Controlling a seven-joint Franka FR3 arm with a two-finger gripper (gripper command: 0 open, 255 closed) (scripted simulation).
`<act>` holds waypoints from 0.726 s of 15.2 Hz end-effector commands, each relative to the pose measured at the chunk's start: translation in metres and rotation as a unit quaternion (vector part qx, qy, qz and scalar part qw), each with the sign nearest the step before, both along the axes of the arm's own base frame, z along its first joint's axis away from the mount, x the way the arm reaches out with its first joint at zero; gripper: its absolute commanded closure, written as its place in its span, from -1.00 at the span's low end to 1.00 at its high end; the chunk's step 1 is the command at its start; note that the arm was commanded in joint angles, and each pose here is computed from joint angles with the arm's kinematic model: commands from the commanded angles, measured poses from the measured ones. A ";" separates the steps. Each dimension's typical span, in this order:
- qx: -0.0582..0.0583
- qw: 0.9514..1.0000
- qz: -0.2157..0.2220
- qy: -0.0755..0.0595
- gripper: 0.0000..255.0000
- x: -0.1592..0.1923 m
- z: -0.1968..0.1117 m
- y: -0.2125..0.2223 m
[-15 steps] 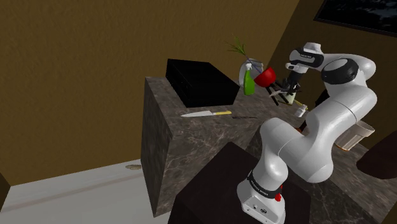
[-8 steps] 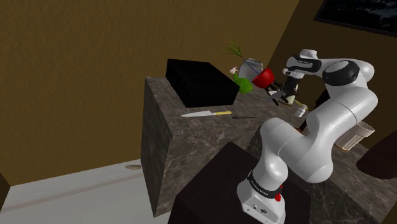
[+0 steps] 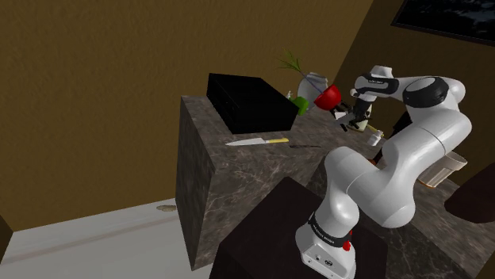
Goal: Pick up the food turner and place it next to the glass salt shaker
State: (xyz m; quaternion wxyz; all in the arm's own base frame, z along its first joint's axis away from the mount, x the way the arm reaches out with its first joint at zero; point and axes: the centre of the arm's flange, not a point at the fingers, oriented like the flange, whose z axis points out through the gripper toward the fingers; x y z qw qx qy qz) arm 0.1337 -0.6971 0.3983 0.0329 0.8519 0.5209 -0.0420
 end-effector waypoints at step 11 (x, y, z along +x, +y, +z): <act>0.019 1.000 0.003 -0.004 1.00 0.003 -0.048 0.002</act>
